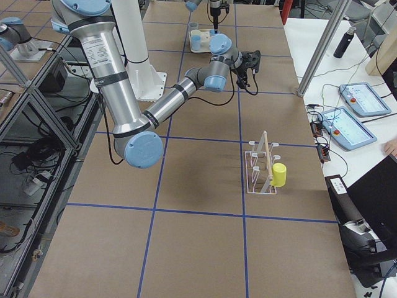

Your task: Transfer IKEA cup to right arm and place on rack

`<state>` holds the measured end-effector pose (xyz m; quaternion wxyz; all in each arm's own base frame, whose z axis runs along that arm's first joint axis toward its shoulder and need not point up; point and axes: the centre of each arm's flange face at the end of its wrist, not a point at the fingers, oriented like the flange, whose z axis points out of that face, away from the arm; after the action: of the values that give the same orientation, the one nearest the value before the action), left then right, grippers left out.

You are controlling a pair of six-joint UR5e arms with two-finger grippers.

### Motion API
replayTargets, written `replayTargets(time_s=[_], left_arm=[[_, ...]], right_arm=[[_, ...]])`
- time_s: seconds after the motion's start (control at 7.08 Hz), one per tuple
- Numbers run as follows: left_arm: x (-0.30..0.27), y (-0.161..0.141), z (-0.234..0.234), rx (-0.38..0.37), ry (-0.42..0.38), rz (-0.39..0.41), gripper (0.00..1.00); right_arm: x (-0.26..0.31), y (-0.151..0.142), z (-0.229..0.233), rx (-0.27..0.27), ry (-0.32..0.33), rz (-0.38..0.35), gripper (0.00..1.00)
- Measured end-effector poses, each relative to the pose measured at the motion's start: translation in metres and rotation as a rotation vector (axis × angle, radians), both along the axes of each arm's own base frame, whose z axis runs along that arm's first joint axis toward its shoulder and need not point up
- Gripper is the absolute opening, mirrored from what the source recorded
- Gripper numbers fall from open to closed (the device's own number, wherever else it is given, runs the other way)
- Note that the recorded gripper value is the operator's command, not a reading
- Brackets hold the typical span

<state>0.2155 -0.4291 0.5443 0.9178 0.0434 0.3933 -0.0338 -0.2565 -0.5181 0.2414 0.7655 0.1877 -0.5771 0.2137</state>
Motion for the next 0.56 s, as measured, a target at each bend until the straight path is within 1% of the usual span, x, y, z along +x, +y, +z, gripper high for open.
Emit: replayTargets(time_s=[0.56], left_arm=[[-0.0045, 0.0056, 0.0030, -0.015, 0.001, 0.006, 0.00]], right_arm=[[-0.0002, -0.0002, -0.0001, 0.001, 0.000, -0.001, 1.00]])
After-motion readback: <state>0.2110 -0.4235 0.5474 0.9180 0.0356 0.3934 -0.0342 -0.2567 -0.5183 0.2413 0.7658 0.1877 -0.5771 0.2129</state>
